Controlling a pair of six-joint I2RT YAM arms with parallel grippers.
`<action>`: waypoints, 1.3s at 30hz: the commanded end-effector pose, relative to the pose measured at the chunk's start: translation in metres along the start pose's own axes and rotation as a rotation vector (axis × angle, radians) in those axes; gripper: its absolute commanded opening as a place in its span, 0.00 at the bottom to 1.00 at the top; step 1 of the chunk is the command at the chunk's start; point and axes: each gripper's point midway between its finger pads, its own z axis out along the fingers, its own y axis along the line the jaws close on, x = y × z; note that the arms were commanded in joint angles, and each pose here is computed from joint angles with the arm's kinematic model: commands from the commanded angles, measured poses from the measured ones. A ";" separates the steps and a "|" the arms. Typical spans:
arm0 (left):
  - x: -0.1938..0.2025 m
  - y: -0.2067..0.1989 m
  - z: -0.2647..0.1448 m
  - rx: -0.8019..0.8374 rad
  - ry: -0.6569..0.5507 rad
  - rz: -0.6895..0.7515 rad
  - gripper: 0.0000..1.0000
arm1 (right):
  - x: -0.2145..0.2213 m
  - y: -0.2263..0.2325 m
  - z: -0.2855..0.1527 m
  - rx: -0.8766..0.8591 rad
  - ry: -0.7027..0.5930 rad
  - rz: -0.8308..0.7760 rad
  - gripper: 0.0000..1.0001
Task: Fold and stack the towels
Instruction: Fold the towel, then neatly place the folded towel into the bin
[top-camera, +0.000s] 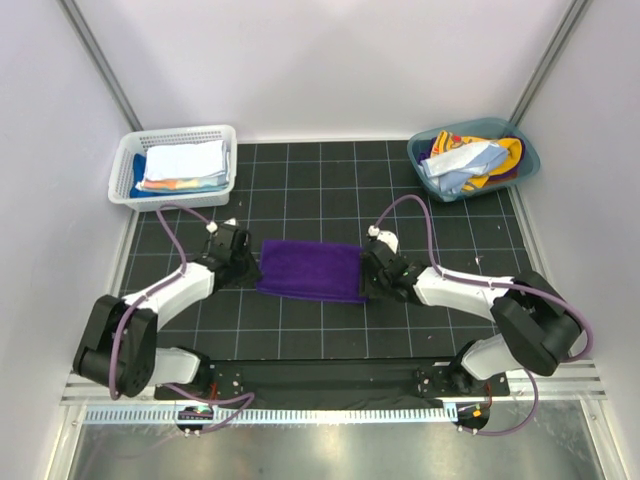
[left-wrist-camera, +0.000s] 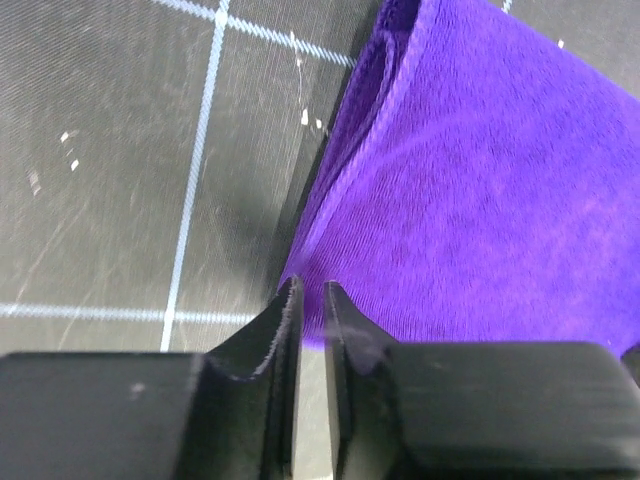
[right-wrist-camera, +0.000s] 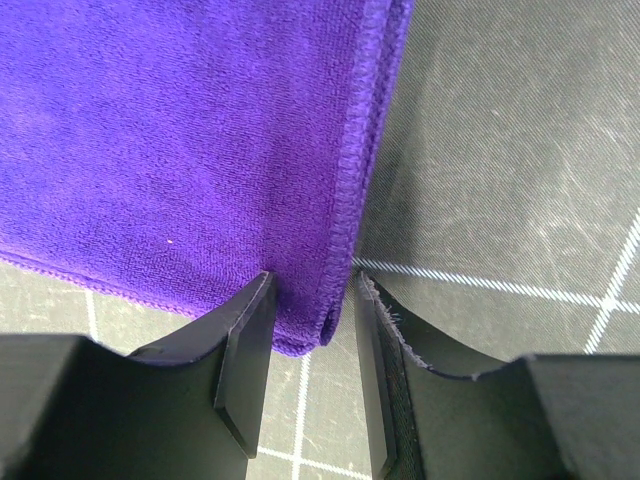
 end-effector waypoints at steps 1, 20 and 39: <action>-0.018 -0.011 -0.023 0.014 -0.045 0.026 0.20 | -0.001 -0.008 -0.011 0.041 -0.002 0.006 0.44; -0.012 -0.082 -0.019 0.076 0.004 0.247 0.47 | -0.071 0.046 -0.045 -0.064 -0.083 0.001 0.45; -0.034 -0.048 -0.011 -0.115 -0.076 0.279 0.66 | -0.032 -0.018 0.033 0.138 0.086 -0.017 0.44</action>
